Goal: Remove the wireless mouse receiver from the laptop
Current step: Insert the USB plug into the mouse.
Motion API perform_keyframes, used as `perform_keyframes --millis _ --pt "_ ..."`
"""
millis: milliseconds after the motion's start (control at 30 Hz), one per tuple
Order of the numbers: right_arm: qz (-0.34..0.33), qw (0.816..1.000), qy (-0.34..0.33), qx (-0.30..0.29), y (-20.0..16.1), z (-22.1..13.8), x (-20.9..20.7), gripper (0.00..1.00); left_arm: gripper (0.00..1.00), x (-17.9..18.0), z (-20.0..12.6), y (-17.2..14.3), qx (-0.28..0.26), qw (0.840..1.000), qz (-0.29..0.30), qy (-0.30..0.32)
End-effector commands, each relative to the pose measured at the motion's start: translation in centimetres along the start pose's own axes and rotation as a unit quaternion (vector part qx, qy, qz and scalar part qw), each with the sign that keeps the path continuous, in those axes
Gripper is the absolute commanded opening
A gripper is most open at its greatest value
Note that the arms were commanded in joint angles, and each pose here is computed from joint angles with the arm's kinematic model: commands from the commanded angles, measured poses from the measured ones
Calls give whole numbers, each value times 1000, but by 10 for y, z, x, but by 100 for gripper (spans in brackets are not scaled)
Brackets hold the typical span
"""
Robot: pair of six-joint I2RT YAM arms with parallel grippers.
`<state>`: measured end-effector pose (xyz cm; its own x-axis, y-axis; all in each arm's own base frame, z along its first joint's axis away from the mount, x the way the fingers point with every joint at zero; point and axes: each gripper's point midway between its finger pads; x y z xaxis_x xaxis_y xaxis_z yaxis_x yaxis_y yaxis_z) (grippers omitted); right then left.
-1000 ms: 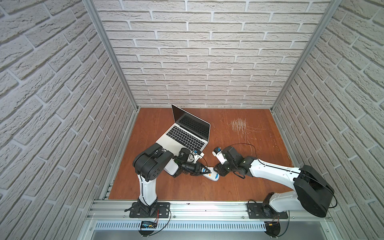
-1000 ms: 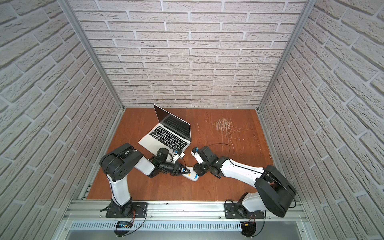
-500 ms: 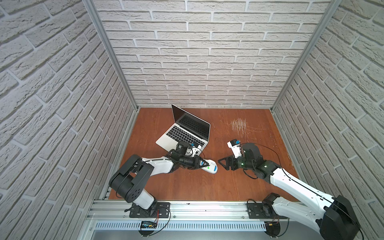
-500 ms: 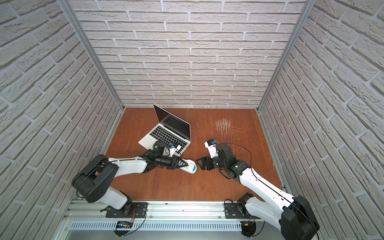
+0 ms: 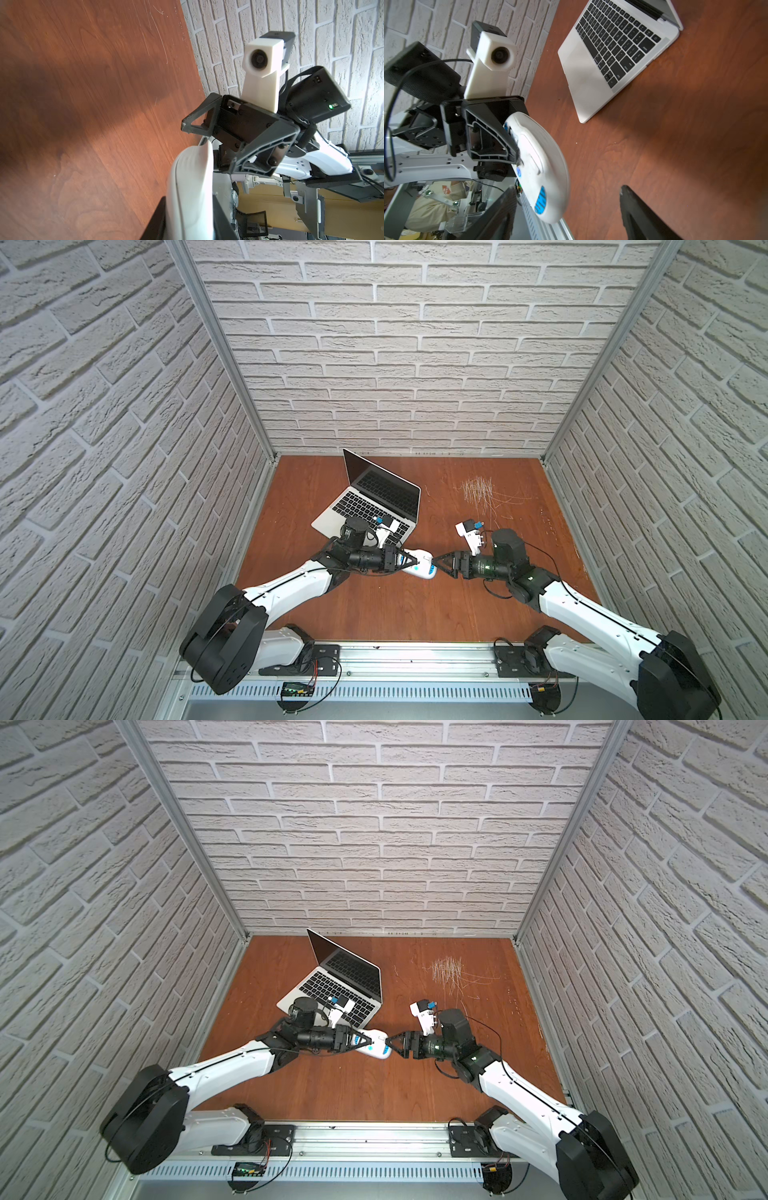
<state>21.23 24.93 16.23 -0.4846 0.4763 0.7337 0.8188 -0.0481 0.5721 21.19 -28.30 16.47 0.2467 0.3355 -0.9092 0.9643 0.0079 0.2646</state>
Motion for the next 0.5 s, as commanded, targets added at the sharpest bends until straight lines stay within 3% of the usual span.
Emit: perform_keyframes --millis 0,467 --pt "2 998 56 -21 18 2 23 79 0 -12 -5 4 -11 1000 14 -11" --pt "30 995 94 -13 23 7 34 68 0 -36 -11 7 -25 999 32 -31"
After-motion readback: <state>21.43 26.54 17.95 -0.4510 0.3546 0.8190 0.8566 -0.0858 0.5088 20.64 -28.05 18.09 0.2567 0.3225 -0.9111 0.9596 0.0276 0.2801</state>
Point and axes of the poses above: each gripper's point midway between its finger pads, its own z axis out along the fingers, its own x axis along the line the jaws close on, y = z × x, and after that the axes turned 6 degrees about -z, right-handed
